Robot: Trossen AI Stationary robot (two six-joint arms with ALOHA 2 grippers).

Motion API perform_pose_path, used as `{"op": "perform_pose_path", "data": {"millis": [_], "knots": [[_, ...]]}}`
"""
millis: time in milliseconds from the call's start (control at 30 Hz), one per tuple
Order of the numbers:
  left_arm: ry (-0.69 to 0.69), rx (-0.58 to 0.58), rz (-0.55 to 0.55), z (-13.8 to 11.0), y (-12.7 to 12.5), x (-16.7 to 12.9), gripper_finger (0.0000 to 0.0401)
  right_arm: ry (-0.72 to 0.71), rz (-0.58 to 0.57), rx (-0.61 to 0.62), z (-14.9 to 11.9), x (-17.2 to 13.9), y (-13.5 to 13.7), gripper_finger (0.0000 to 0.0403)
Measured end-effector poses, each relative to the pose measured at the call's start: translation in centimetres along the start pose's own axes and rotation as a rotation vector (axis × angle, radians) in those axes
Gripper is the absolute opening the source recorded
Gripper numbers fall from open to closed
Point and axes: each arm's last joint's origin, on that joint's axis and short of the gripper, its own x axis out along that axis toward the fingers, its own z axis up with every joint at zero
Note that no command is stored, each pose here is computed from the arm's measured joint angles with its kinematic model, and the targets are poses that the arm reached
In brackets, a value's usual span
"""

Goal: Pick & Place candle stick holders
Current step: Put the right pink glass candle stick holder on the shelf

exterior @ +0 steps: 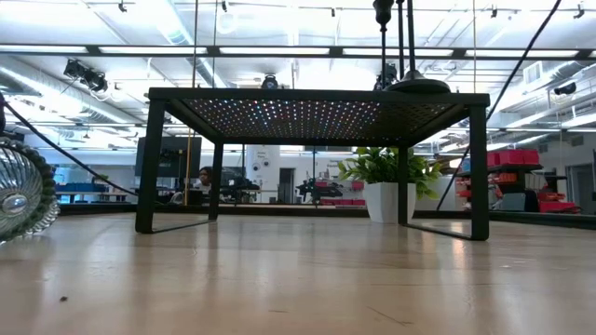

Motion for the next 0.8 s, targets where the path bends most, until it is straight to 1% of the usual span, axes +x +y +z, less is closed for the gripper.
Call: {"op": "perform_pose_path", "data": {"millis": [67, 167, 333, 533, 800], "knots": [[0.018, 0.001, 0.007, -0.2, 0.0, 0.1, 0.0122, -0.026, -0.016, 0.006, 0.6, -0.3, -0.2, 0.0231], [0.002, 0.001, 0.028, 0.2, -0.3, -0.3, 0.0122, -0.022, -0.053, 0.007, 0.6, -0.5, -0.4, 0.0226], [0.048, 0.011, 0.066, -0.2, -0.1, -0.3, 0.0122, -0.024, -0.032, 0.064, 1.5, -1.7, -0.4, 0.0202], [0.124, 0.020, 0.180, 0.3, 0.2, -2.9, 0.0122, 0.081, 0.032, 0.041, 1.4, -3.7, 0.8, 0.0178], [0.228, 0.053, 0.404, 0.9, 0.7, -7.1, 0.0122, 0.324, 0.115, 0.080, -0.9, -5.8, 3.3, 0.0154]]}}
